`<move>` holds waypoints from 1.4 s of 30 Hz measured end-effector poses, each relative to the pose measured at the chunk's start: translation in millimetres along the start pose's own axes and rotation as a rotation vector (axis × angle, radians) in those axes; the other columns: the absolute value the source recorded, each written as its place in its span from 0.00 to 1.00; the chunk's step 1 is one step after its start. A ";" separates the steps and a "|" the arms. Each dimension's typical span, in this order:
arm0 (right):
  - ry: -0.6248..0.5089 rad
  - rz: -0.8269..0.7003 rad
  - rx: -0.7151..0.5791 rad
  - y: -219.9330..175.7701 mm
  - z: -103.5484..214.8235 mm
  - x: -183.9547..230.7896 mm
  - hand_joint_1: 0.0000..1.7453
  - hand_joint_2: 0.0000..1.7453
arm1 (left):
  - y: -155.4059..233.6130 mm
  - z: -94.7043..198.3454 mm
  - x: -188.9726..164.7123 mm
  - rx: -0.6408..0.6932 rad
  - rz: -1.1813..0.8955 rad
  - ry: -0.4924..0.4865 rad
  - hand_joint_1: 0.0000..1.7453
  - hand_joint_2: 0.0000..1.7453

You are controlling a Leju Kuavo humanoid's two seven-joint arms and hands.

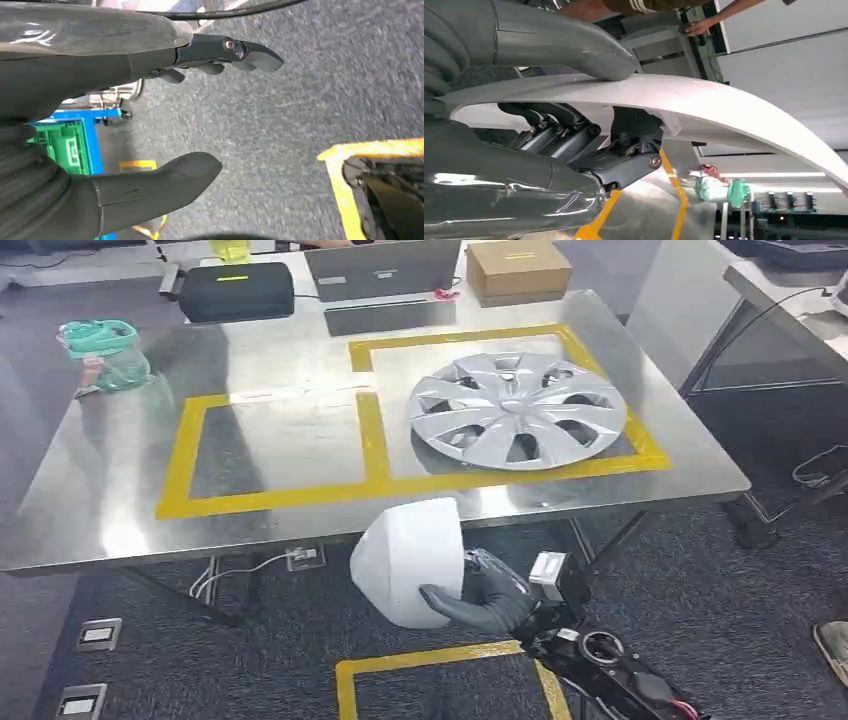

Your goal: Take the parts from the cabinet and place them on the table.

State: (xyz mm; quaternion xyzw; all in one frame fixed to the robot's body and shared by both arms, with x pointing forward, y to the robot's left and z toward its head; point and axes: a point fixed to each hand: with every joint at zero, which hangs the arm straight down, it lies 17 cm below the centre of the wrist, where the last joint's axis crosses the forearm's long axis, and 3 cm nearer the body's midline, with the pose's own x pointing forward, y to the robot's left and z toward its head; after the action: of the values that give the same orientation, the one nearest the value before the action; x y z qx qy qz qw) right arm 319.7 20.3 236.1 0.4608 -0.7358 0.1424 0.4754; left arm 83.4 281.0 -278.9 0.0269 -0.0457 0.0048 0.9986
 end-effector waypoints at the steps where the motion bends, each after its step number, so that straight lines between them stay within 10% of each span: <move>1: 0.001 0.002 0.001 0.1 0.1 -0.4 1.00 1.00 | 1.6 -0.1 -0.2 0.002 -0.001 0.001 0.00 1.00; 27: 0.011 0.132 -0.067 -12.6 -2.9 -6.0 1.00 1.00 | 44.2 -2.1 -9.2 0.114 -0.108 0.055 0.00 1.00; 42: 0.054 0.387 -0.033 -41.5 -91.4 16.7 1.00 1.00 | 42.9 -1.7 17.7 0.111 -0.067 -0.065 0.00 1.00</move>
State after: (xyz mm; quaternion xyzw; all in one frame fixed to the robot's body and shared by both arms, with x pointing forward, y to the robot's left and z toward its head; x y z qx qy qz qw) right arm 403.4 48.2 286.9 0.2990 -0.7999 0.2312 0.4662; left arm 100.6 324.0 -276.6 0.0839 -0.0769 -0.0271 0.9931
